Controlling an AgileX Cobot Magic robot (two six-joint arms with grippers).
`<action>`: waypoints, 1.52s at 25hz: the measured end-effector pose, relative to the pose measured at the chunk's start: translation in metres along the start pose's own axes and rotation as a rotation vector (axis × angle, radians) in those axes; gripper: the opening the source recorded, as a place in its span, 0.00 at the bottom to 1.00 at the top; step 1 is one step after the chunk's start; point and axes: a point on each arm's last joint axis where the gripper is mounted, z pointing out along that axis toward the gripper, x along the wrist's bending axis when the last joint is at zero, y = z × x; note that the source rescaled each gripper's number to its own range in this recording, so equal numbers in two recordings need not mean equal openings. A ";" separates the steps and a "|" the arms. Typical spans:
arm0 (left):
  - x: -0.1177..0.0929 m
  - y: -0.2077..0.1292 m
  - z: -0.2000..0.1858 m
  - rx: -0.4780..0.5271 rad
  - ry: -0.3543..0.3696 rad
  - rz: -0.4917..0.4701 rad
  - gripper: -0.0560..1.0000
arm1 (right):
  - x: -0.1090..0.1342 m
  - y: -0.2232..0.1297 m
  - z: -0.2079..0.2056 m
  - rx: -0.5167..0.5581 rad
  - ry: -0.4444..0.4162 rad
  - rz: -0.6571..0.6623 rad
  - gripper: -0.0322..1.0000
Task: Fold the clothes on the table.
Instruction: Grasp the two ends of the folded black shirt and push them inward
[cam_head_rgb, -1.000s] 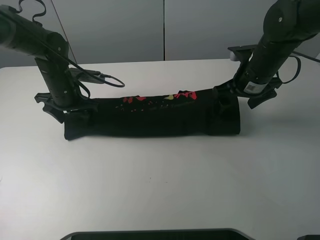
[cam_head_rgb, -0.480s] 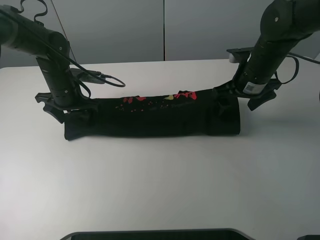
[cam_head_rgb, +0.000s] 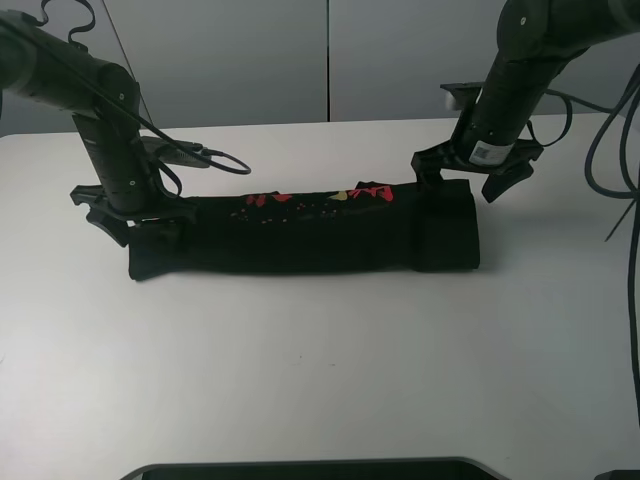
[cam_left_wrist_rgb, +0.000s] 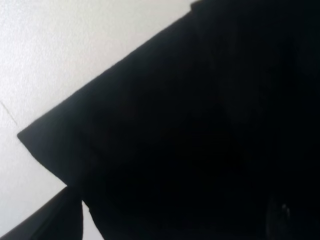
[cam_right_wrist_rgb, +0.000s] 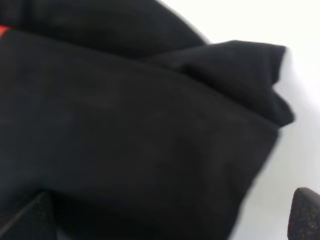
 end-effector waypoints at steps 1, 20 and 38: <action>0.000 0.000 0.000 0.000 0.000 0.002 0.96 | -0.006 0.000 0.002 0.008 -0.001 0.015 1.00; 0.000 0.000 0.000 -0.002 0.001 0.030 0.96 | -0.014 -0.001 0.040 0.105 0.092 0.103 1.00; 0.000 0.001 0.000 -0.006 0.002 0.036 0.96 | -0.002 0.000 0.047 0.110 0.115 0.069 0.53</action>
